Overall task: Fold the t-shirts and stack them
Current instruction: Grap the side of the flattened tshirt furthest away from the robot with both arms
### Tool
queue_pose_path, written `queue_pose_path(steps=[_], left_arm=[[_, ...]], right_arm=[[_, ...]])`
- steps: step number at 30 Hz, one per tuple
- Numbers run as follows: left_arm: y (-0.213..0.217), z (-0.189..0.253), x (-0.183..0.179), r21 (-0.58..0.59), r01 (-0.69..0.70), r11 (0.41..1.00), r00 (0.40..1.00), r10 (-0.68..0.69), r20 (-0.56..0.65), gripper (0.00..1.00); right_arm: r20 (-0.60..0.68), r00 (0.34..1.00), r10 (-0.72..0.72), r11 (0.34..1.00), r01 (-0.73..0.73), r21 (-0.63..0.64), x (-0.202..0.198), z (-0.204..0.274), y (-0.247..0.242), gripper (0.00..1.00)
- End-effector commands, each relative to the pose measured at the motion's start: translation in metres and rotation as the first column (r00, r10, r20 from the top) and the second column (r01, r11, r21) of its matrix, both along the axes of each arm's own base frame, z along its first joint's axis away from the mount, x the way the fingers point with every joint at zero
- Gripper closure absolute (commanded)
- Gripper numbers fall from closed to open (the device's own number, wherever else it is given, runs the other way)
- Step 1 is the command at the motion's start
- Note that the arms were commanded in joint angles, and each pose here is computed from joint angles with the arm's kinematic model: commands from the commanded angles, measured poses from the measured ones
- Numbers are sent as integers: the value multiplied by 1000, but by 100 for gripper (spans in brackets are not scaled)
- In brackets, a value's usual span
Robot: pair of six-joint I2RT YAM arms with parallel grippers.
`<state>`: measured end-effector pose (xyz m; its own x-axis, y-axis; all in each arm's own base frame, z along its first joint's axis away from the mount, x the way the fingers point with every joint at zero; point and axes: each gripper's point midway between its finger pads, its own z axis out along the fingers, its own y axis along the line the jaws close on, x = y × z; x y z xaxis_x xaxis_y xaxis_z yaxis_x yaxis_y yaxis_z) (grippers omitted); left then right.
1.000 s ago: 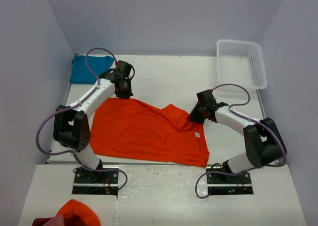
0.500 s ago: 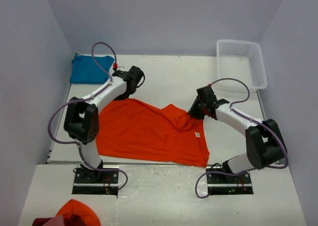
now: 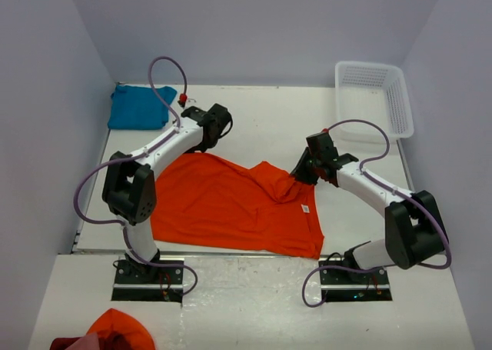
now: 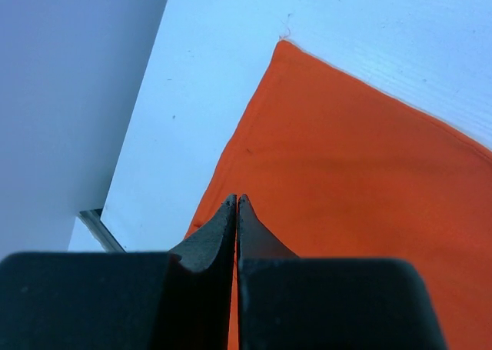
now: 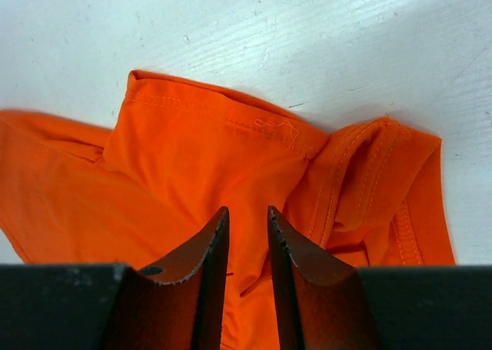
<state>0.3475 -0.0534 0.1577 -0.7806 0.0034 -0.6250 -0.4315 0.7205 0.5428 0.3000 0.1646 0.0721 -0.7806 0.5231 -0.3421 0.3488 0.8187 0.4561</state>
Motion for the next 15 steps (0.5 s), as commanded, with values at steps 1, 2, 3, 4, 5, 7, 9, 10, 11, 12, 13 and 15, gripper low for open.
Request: queue_pose_path(steps=[1, 2, 3, 4, 5, 7, 9, 10, 11, 12, 13, 15], left_arm=[[3, 30, 3, 37, -26, 999, 994, 22, 103, 100], [4, 31, 1, 48, -31, 998, 995, 27, 99, 100], [3, 33, 1, 55, -29, 998, 994, 23, 104, 100], [3, 34, 1, 58, -29, 998, 994, 23, 105, 100], [3, 35, 0, 59, -29, 998, 994, 23, 106, 100], [2, 36, 0, 57, -26, 998, 994, 20, 108, 100], [1, 37, 0, 57, -25, 998, 994, 19, 110, 100], [1, 37, 0, 58, -24, 998, 994, 17, 111, 100], [1, 38, -1, 59, -22, 998, 994, 15, 111, 100], [0, 39, -1, 58, -21, 998, 993, 15, 114, 100], [0, 39, -1, 57, -19, 998, 993, 13, 114, 100], [-1, 40, -1, 60, -16, 998, 993, 9, 116, 100]], right_arm=[[39, 999, -15, 1000, 15, 4, 3, 12, -3, 72], [39, 999, -15, 1000, 15, 4, 3, 12, -3, 72], [39, 999, -15, 1000, 15, 4, 2, 12, -4, 72], [42, 999, -13, 1000, 13, 3, 2, 13, -4, 72], [42, 999, -13, 1000, 13, 3, 2, 14, -4, 72], [42, 999, -12, 1000, 11, 2, 2, 14, -4, 72], [43, 999, -12, 1000, 11, 2, 2, 15, -4, 72], [43, 999, -12, 1000, 11, 2, 2, 15, -4, 72], [45, 999, -10, 1000, 10, 2, 2, 15, -4, 72], [45, 999, -10, 1000, 10, 2, 2, 15, -4, 72], [45, 999, -10, 1000, 10, 2, 1, 15, -4, 72], [44, 999, -10, 1000, 10, 2, 1, 14, -4, 72]])
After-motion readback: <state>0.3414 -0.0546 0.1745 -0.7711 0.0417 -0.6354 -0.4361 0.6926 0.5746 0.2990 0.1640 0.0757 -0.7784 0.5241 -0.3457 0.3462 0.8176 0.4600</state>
